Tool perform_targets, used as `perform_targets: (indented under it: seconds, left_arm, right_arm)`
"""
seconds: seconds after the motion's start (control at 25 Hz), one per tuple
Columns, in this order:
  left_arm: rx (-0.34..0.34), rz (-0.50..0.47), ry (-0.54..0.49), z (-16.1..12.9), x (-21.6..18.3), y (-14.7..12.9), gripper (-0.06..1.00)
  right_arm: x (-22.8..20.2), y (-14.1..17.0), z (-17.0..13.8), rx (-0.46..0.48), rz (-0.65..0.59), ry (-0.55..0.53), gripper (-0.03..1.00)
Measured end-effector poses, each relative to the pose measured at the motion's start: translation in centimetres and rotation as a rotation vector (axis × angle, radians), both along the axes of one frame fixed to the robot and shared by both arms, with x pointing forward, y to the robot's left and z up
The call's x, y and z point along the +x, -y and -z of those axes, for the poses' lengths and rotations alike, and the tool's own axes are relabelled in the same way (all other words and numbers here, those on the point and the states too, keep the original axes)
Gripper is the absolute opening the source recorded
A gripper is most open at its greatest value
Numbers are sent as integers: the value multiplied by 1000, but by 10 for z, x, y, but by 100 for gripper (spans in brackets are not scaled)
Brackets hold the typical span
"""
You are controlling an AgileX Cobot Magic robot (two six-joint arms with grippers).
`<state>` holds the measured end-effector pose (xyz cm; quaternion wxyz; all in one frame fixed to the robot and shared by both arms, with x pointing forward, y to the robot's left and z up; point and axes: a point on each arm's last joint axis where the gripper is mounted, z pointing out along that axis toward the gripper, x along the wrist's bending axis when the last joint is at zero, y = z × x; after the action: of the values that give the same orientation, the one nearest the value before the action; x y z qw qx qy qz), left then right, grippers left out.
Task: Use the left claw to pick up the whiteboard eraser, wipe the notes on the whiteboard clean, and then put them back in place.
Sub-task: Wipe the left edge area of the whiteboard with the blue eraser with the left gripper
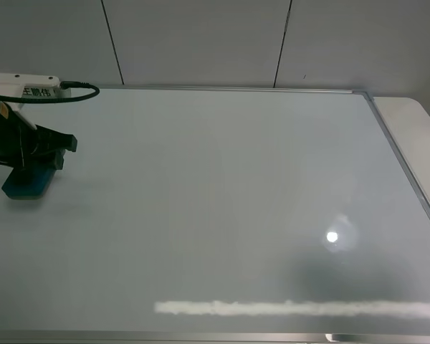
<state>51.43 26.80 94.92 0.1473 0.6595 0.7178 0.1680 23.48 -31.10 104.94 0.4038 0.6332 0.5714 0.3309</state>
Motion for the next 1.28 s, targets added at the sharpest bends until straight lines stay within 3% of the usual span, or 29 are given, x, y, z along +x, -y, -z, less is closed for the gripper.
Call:
perform_targets:
  seconds: [0.32,0.68,1.28]
  left_arm:
    - [-31,74,117,26,-14,-9,55]
    - [-3,134,37,53,-11,-8,55]
    - [-5,137,42,53,-10,-8,55]
  right_arm:
    - [0,0,0,0,0,0,99]
    - [0,0,0,0,0,0,99]
    - [0,0,0,0,0,0,99]
